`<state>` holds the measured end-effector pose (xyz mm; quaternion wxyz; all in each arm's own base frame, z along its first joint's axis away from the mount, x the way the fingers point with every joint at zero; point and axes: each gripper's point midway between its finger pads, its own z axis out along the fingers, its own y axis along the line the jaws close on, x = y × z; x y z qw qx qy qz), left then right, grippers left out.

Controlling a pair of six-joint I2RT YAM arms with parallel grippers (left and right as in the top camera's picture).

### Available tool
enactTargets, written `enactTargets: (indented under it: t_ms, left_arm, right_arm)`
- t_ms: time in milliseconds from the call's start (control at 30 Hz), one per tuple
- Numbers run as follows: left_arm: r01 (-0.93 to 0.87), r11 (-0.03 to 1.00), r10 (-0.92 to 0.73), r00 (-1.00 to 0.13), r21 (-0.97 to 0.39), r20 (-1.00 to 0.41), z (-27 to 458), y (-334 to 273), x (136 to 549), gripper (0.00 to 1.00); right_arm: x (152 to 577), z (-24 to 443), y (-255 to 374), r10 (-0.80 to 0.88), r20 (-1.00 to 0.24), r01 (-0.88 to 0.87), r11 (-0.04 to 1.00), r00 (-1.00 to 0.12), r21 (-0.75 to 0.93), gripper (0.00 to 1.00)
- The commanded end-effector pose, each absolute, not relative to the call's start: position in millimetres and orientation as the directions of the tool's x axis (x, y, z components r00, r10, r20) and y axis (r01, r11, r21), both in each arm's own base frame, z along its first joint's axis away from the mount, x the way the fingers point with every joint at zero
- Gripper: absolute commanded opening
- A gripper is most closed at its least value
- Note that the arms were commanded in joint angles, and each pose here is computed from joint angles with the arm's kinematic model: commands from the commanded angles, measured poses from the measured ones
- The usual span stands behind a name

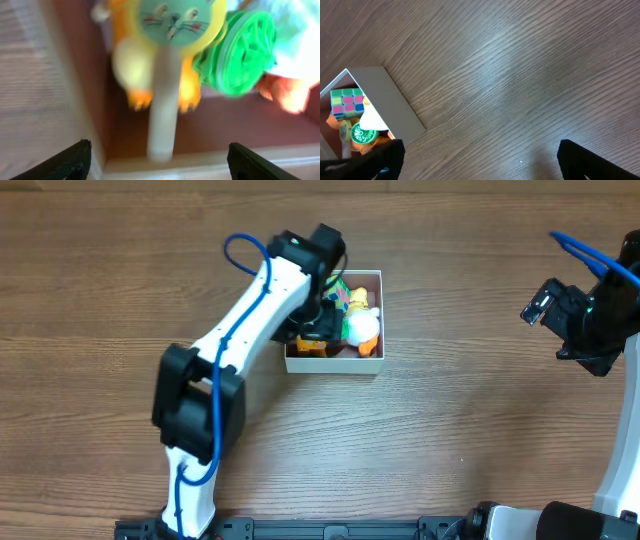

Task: Pack container
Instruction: 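Lower the rattle drum into the box, then push the rattle drum down into the box with the left gripper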

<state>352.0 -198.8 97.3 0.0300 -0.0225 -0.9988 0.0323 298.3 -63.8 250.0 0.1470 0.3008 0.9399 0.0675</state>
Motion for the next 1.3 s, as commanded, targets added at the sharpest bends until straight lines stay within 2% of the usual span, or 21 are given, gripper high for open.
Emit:
enactTargets:
  t_ms: [0, 167, 233, 367, 533, 567, 667, 800, 867, 967, 1033, 1100, 1267]
  left_arm:
    - [0.016, 0.99, -0.006, -0.987, -0.139, -0.158, 200.1, -168.8, 365.5, 0.86]
    - [0.008, 0.979, -0.072, -0.921, -0.204, -0.382, 306.0, -116.1, 337.2, 0.9]
    - [-0.008, 0.982, -0.088, -0.901, -0.188, -0.424, 328.1, -91.9, 315.3, 0.89]
    - [-0.123, 0.981, -0.183, -0.832, -0.148, -0.523, 365.2, -40.0, 273.9, 0.98]
    - [-0.132, 0.976, -0.21, -0.767, -0.171, -0.606, 390.8, -24.7, 249.2, 1.0]
    - [-0.075, 0.978, -0.177, -0.788, -0.193, -0.59, 385.9, -35.3, 253.1, 0.91]
    - [0.059, 0.966, -0.086, -0.843, -0.251, -0.532, 356.4, -67.0, 280.6, 0.78]
    - [0.269, 0.908, 0.124, -0.905, -0.321, -0.407, 269.2, -147.7, 340.5, 0.55]
    - [0.349, 0.893, 0.25, -0.909, -0.285, -0.333, 222.6, -177.4, 354.8, 0.56]
    - [0.365, 0.901, 0.323, -0.926, -0.234, -0.196, 154.7, -200.4, 364.9, 0.56]
    - [0.379, 0.896, 0.355, -0.924, -0.231, -0.14, 122.3, -214.3, 366.7, 0.52]
    - [0.38, 0.901, 0.366, -0.925, -0.21, -0.106, 101.1, -218.0, 368.9, 0.49]
    - [0.372, 0.915, 0.366, -0.928, -0.153, -0.068, 87.0, -208.2, 369.9, 0.49]
  right_arm:
    - [298.1, 251.7, -63.4, 0.581, -0.241, 0.541, 0.813, -0.777, 0.217, 1.0]
    - [297.9, 252.3, -63.1, 0.581, -0.243, 0.54, 0.813, -0.777, 0.219, 1.0]
    - [296.4, 256.1, -60.7, 0.571, -0.25, 0.525, 0.82, -0.782, 0.229, 1.0]
    - [292.5, 281.8, -55.0, 0.528, -0.352, 0.458, 0.848, -0.773, 0.266, 1.0]
    - [281.3, 308.8, -48.7, 0.516, -0.442, 0.42, 0.856, -0.734, 0.301, 1.0]
    - [280.2, 309.1, -48.3, 0.516, -0.442, 0.42, 0.856, -0.734, 0.301, 1.0]
    - [280.7, 308.5, -48.4, 0.516, -0.44, 0.421, 0.856, -0.735, 0.301, 1.0]
    - [280.7, 307.7, -48.6, 0.517, -0.437, 0.422, 0.855, -0.736, 0.3, 1.0]
    - [280.0, 307.3, -48.4, 0.517, -0.434, 0.423, 0.855, -0.738, 0.299, 1.0]
    - [277.7, 305.9, -47.8, 0.518, -0.425, 0.427, 0.854, -0.742, 0.297, 1.0]
    - [277.7, 305.9, -47.8, 0.518, -0.425, 0.427, 0.854, -0.742, 0.297, 1.0]
    - [277.6, 305.9, -48.3, 0.518, -0.426, 0.428, 0.855, -0.742, 0.294, 1.0]
    - [277.8, 306.0, -48.3, 0.518, -0.426, 0.428, 0.854, -0.741, 0.295, 1.0]
